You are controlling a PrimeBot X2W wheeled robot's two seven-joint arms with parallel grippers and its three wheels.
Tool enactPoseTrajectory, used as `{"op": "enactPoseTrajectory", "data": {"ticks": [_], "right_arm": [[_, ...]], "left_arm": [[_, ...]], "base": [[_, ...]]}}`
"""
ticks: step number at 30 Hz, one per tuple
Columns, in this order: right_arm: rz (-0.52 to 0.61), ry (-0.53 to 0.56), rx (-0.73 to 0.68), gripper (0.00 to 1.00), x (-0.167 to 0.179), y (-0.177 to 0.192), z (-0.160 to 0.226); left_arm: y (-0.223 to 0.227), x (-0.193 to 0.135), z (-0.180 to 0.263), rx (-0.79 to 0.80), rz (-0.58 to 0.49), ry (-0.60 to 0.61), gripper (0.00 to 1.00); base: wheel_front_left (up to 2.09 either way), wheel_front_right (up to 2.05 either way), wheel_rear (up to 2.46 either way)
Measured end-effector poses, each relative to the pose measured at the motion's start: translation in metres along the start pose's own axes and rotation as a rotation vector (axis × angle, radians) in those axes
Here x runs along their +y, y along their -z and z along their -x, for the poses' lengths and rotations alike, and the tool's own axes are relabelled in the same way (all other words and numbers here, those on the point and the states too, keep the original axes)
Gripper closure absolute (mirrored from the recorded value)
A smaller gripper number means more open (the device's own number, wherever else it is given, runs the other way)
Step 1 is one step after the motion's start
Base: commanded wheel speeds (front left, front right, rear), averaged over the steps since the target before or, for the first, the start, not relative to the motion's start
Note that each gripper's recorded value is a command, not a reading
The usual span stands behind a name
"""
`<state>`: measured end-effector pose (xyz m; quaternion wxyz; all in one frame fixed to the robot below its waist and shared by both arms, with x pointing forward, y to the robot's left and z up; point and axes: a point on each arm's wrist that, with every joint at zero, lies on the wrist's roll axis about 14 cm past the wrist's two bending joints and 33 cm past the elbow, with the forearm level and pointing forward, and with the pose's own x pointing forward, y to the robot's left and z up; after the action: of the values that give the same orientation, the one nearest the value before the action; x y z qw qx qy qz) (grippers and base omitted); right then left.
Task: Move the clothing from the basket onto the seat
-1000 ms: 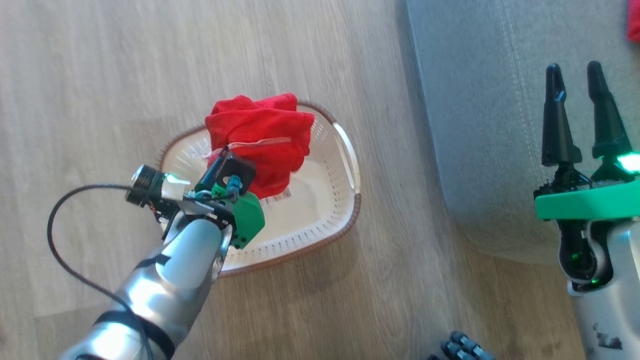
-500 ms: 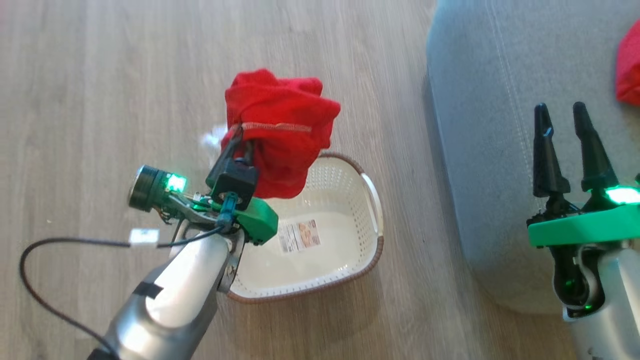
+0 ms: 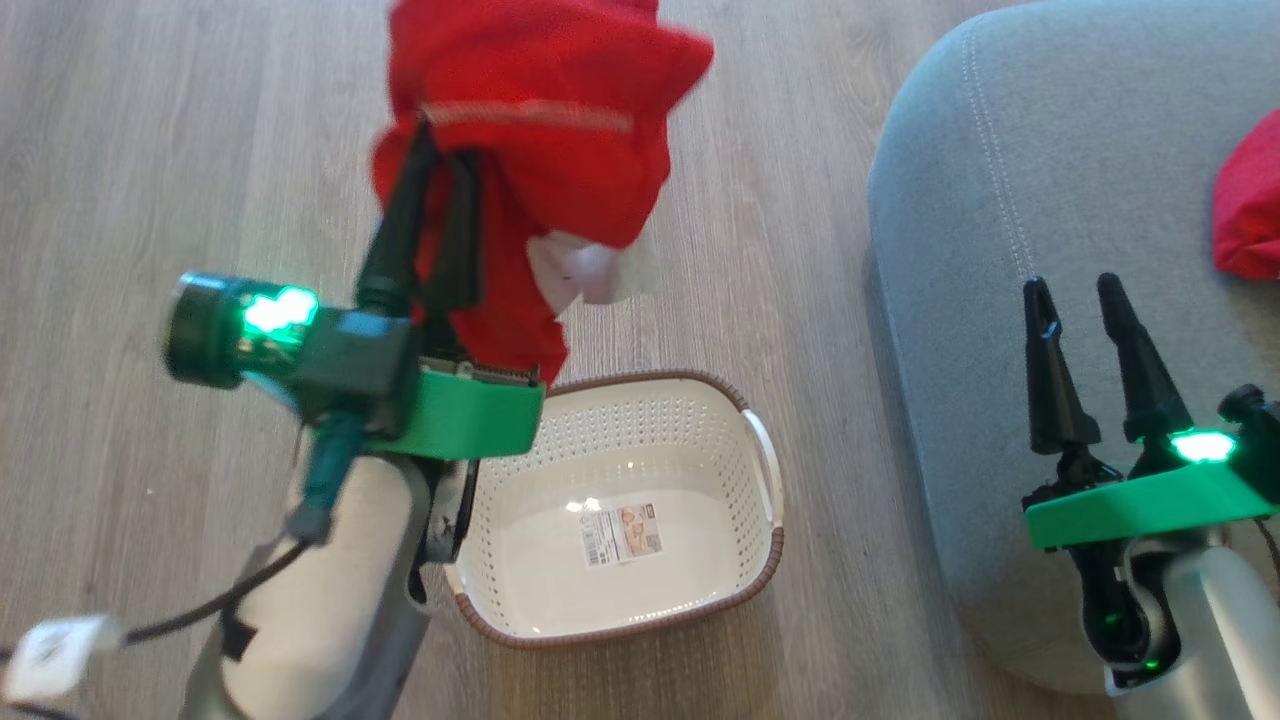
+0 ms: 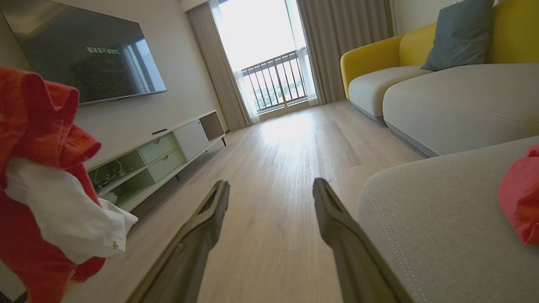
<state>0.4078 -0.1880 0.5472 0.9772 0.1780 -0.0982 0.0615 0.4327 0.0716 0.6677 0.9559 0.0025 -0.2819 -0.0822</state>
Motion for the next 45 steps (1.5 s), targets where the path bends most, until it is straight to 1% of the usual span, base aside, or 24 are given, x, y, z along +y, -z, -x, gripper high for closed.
{"op": "enactPoseTrajectory", "data": {"ticks": [3,6,10,14,16,21,26,29,34,40,45], "right_arm": [[-0.003,-0.008,-0.001,0.0,0.004,-0.001,0.002],[-0.005,-0.006,-0.004,0.0,0.004,-0.002,0.004],[0.002,-0.012,-0.001,0.0,0.007,-0.002,0.007],[0.004,-0.008,-0.005,0.0,0.006,-0.004,0.008],[0.004,-0.007,-0.005,0.0,0.005,-0.004,0.009],[0.006,-0.002,-0.009,0.0,0.004,-0.006,0.01],[0.005,0.006,-0.004,0.0,0.002,-0.004,0.01],[0.004,0.007,-0.002,0.0,0.001,-0.003,0.01],[0.005,0.007,-0.002,0.0,0.001,-0.003,0.01],[0.007,-0.008,-0.009,0.0,0.006,-0.007,0.012],[0.01,-0.066,-0.032,0.0,0.02,-0.017,0.012]], "left_arm": [[-0.04,0.01,-0.008,-0.122,0.058,-0.058,1.0],[-0.069,0.014,-0.011,-0.207,0.103,-0.07,1.0],[-0.096,0.007,-0.011,-0.287,0.139,-0.038,1.0],[-0.11,-0.001,-0.01,-0.327,0.164,0.0,1.0],[-0.112,-0.006,-0.009,-0.331,0.171,0.02,1.0],[-0.112,-0.04,-0.003,-0.321,0.213,0.142,1.0],[-0.091,-0.071,0.003,-0.243,0.27,0.247,1.0],[-0.082,-0.084,0.008,-0.205,0.299,0.289,1.0],[-0.071,-0.093,0.014,-0.159,0.317,0.309,1.0],[-0.067,-0.095,0.013,-0.148,0.315,0.31,1.0],[-0.066,-0.09,0.009,-0.151,0.307,0.294,1.0]], "base": [[0.0,0.0,0.0],[0.0,0.0,0.0],[0.0,0.0,0.0],[0.0,0.0,0.0],[0.0,0.0,0.0],[0.0,0.0,0.0],[0.0,0.0,0.0],[0.0,0.0,0.0],[0.0,0.0,0.0],[0.0,0.0,0.0],[0.0,0.0,0.0]]}}
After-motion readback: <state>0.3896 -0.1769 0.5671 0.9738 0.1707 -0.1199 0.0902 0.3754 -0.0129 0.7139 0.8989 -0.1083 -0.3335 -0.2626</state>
